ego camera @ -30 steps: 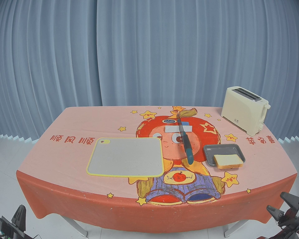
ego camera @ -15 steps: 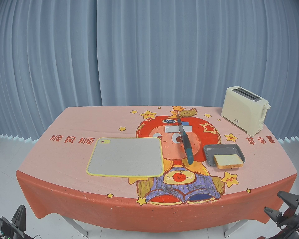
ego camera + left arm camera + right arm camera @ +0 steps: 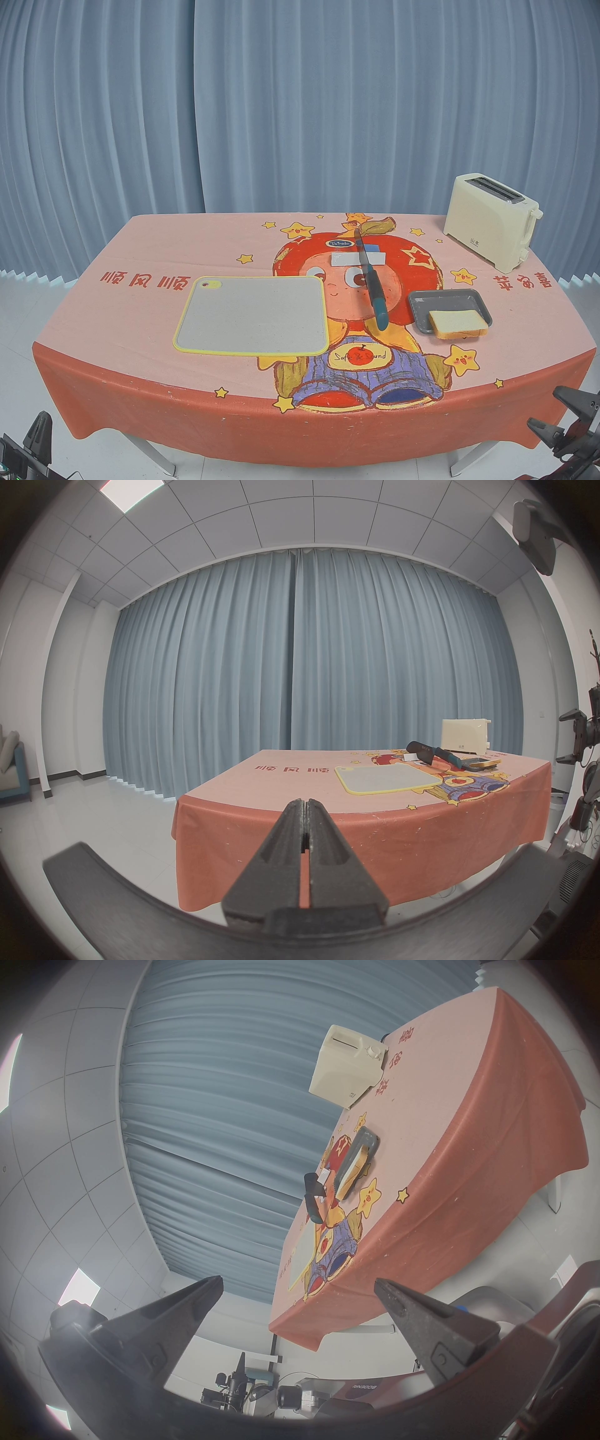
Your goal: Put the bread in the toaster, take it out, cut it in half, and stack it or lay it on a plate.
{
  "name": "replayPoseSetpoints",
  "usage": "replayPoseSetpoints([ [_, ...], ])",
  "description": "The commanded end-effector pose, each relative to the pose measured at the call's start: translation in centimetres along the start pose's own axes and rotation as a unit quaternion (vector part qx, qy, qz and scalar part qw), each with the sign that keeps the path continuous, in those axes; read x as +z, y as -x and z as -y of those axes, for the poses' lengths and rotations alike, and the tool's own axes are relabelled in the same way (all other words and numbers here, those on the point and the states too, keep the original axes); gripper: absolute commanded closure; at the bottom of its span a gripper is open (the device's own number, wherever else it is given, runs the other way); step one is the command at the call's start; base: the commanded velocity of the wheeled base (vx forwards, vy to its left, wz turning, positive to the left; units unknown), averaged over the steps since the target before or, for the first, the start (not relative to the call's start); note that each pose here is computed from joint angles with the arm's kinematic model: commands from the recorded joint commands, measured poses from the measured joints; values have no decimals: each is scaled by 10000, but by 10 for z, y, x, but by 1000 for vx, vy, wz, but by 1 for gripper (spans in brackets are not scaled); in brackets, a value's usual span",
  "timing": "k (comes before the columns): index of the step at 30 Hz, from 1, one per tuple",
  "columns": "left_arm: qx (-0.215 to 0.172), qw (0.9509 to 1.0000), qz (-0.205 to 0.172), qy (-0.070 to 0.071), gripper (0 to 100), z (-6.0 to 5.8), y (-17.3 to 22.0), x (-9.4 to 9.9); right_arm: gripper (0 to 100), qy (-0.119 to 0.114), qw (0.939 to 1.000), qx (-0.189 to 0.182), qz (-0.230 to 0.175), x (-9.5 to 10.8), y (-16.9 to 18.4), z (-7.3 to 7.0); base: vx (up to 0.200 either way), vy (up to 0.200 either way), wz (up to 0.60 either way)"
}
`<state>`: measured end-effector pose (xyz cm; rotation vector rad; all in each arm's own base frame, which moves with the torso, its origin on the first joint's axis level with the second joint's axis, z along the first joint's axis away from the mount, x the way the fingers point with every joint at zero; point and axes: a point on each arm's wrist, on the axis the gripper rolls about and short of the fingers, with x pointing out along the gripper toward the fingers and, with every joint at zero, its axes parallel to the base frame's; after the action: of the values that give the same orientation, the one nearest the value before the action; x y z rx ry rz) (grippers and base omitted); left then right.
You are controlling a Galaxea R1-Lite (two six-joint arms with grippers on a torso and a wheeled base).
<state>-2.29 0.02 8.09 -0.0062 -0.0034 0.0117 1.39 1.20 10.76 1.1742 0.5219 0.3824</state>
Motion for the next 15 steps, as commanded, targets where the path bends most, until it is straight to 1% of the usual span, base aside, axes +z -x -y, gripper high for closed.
replayPoseSetpoints([
  [1,3,10000,-9,7,100,0,0,-5,0,-47,9999,-82,-52,1,-2,1,0,0,0],
  [7,3,10000,-9,0,100,0,0,-5,0,-221,9991,-341,-149,4,-8,3,0,0,0],
  [15,3,10000,-9,0,100,0,0,-5,0,-351,9972,-492,-437,4,-12,5,0,0,0],
])
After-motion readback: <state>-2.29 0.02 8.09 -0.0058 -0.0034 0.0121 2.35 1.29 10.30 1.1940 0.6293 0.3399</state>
